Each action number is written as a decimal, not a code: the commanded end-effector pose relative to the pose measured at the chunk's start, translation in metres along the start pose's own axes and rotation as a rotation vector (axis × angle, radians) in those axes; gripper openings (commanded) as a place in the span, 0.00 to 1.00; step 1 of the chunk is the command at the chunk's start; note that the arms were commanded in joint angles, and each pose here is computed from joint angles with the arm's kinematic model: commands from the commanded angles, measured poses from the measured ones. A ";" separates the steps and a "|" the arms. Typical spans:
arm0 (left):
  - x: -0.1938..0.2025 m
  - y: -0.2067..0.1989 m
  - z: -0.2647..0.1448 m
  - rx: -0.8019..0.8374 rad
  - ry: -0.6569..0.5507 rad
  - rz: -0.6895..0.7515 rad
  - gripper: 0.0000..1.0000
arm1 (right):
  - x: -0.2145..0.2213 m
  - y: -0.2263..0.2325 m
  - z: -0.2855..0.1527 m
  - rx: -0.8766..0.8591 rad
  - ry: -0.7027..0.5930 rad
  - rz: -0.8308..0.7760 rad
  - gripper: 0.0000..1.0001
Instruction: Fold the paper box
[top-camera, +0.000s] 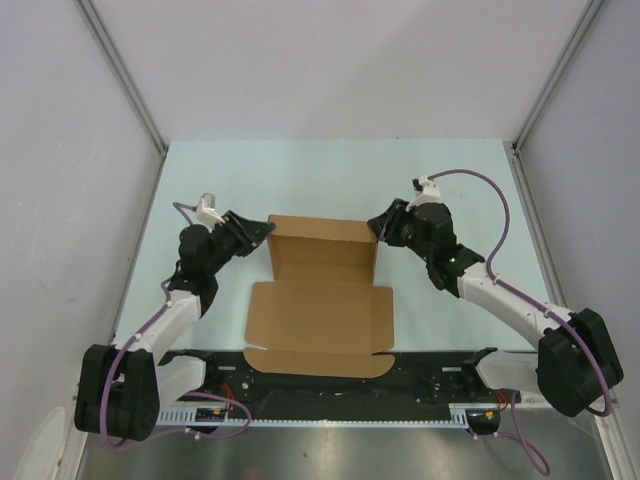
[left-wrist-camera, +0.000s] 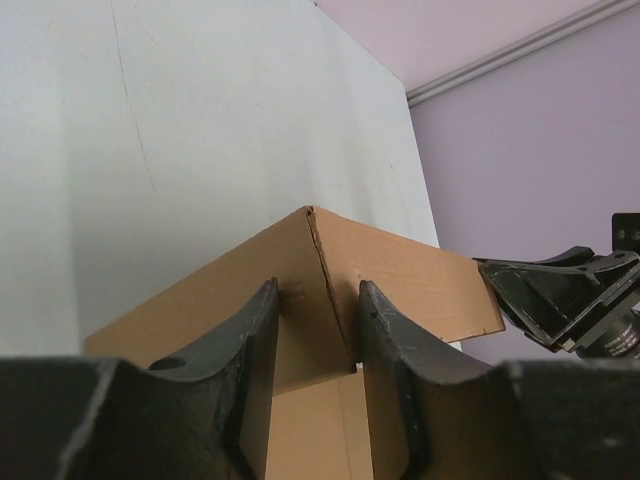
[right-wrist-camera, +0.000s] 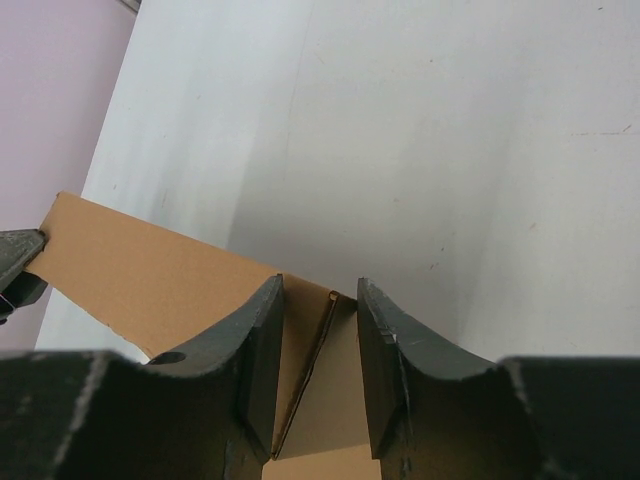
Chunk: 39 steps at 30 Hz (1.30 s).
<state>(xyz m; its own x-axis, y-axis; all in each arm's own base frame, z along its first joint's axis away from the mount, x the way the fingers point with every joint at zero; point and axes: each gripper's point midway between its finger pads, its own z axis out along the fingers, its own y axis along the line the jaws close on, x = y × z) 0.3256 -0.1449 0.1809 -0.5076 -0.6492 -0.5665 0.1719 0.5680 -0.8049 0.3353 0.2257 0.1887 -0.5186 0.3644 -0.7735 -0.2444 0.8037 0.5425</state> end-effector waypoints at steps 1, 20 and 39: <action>0.031 0.018 -0.005 -0.023 0.102 -0.039 0.19 | 0.073 -0.038 -0.012 0.113 0.239 -0.057 0.37; -0.002 -0.008 -0.010 -0.024 0.034 0.055 0.66 | -0.004 -0.020 -0.039 0.181 0.042 -0.124 0.77; -0.085 -0.008 -0.064 -0.307 -0.295 0.099 0.77 | 0.001 0.127 -0.092 0.166 -0.155 -1.311 0.76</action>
<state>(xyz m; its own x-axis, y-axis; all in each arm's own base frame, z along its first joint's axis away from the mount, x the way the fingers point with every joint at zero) 0.3202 -0.0913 0.2402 -0.3167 -0.6619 -0.6794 0.0522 0.7030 -0.7092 0.2368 0.2776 0.2821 -0.0666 -0.3600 -0.9306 -0.4967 0.8208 -0.2820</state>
